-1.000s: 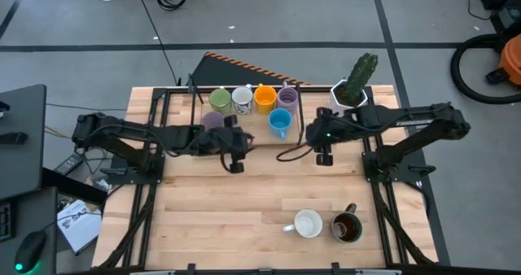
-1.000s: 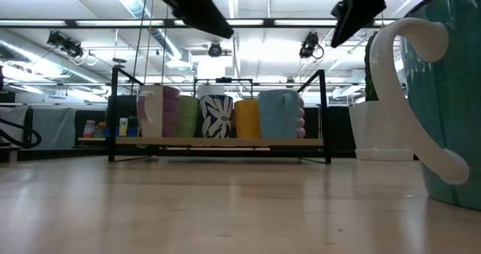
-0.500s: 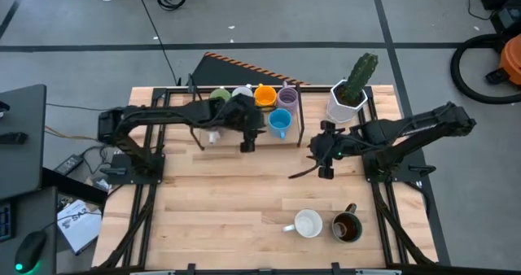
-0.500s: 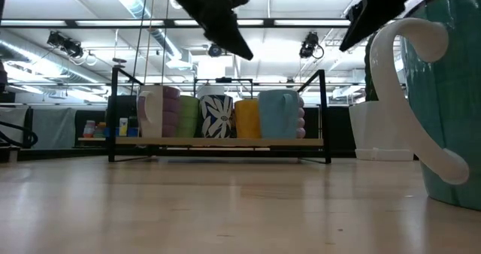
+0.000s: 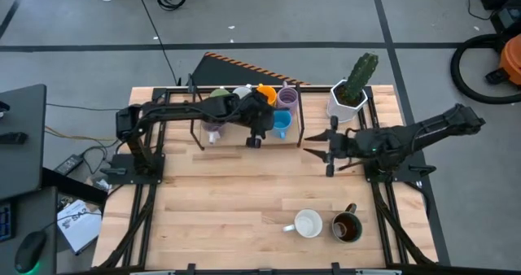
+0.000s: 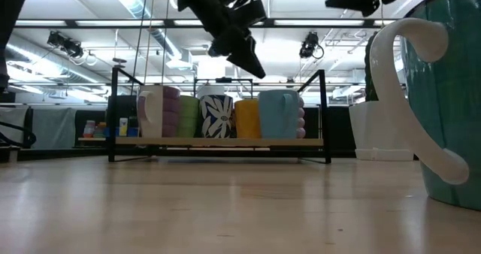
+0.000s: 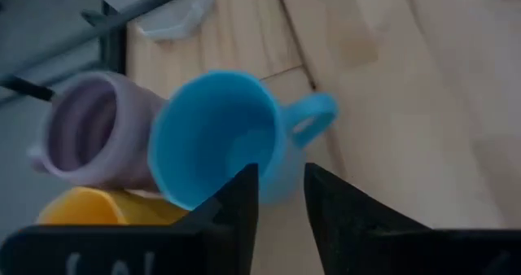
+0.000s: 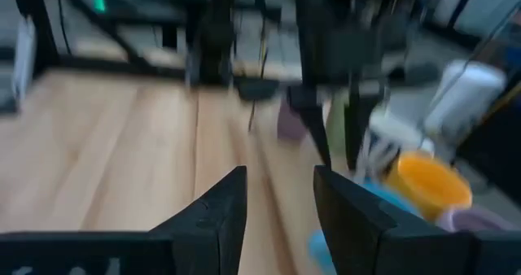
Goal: Place coffee mugs
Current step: Put the light blue mug on the shelf aligned with the blue mug
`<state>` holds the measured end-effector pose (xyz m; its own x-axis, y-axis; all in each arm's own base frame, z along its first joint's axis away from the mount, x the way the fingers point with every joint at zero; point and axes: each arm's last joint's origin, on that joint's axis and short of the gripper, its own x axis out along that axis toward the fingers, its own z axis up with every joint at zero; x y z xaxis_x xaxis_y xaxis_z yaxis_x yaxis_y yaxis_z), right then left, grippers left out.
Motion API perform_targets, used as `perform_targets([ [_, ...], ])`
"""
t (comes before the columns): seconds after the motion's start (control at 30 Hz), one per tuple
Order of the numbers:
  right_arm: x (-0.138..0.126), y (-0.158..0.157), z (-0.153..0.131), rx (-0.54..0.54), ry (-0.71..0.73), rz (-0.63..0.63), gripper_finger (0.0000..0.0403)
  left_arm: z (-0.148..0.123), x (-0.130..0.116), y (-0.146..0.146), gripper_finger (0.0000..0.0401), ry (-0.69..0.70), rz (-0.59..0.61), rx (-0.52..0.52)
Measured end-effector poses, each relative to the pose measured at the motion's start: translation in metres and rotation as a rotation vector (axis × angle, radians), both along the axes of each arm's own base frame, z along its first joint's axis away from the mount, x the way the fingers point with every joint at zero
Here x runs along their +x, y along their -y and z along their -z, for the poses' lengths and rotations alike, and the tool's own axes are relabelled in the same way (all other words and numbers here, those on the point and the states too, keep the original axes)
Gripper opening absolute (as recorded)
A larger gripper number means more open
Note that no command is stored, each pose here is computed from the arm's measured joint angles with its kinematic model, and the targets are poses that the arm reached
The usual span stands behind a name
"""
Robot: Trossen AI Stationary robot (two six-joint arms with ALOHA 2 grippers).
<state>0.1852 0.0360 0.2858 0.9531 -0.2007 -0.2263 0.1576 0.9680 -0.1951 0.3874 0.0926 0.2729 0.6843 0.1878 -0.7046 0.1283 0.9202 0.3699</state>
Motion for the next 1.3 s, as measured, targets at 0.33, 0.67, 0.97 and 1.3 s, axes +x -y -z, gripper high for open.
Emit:
perform_targets([
  [0.33,-0.015,0.003,0.024,0.022,0.163,-0.009,0.0148,0.008,0.006,-0.012,0.0187,-0.028,0.124,0.162],
  [0.67,-0.019,0.004,0.034,0.035,0.138,-0.008,0.0148,0.01,0.005,-0.015,0.0192,-0.062,0.276,0.262],
  [0.97,-0.018,0.004,0.035,0.009,0.13,-0.009,0.0148,0.008,0.006,-0.019,0.0168,-0.098,0.273,0.186],
  [1.3,-0.018,0.004,0.035,-0.005,0.127,-0.009,0.0148,-0.035,0.009,-0.006,0.0141,-0.1,0.277,0.144],
])
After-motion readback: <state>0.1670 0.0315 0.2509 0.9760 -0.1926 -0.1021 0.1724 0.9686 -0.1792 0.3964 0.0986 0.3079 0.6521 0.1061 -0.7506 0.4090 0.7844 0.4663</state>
